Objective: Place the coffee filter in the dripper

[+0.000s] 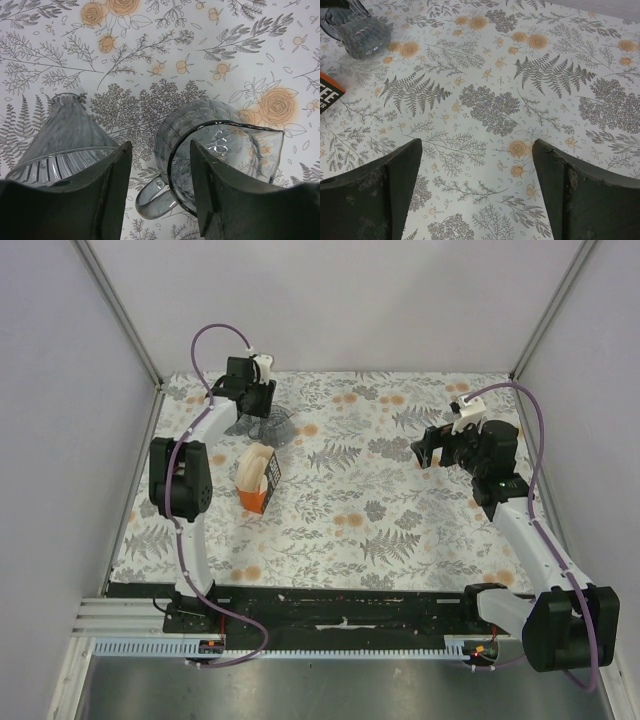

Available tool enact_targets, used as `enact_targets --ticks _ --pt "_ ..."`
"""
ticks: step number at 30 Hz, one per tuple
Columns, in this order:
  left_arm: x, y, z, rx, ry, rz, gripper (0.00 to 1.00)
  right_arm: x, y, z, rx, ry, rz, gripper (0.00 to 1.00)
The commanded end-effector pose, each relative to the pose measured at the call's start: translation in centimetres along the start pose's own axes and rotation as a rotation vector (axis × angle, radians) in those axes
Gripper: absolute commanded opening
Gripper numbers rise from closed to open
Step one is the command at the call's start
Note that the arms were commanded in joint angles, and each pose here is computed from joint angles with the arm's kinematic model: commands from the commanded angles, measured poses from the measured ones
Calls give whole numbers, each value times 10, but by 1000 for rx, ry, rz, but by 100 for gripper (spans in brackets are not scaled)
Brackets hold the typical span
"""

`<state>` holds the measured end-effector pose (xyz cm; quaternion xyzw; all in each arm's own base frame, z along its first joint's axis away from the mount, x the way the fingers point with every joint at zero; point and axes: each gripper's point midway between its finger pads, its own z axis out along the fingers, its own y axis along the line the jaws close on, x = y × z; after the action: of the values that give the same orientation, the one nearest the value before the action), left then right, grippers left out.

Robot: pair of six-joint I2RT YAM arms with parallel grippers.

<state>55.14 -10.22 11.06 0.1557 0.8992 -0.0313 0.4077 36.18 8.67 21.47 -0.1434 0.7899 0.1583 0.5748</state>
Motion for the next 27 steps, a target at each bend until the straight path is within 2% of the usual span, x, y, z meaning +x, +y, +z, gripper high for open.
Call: enact_targets --ticks 1,3,5,11,17,22,27 --pt "-9 5 5 -16 -11 56 54 -23 0 -1 4 -44 -36 98" --pt "-5 1 10 -5 0 59 50 -23 0 -2 7 -43 -38 98" --pt "-4 -2 13 8 3 55 42 -24 0 -3 8 -45 -38 98" --pt "-14 -22 6 97 -8 20 2 -26 0 -4 13 -50 -42 98" --pt "-35 -65 -19 188 -44 28 2 -30 2 -6 11 -63 -48 98" --pt "-46 -129 -49 287 -62 94 2 -32 5 -10 8 -58 -46 98" --pt "-23 -194 -70 374 -17 175 2 -36 2 -14 33 -66 -50 98"
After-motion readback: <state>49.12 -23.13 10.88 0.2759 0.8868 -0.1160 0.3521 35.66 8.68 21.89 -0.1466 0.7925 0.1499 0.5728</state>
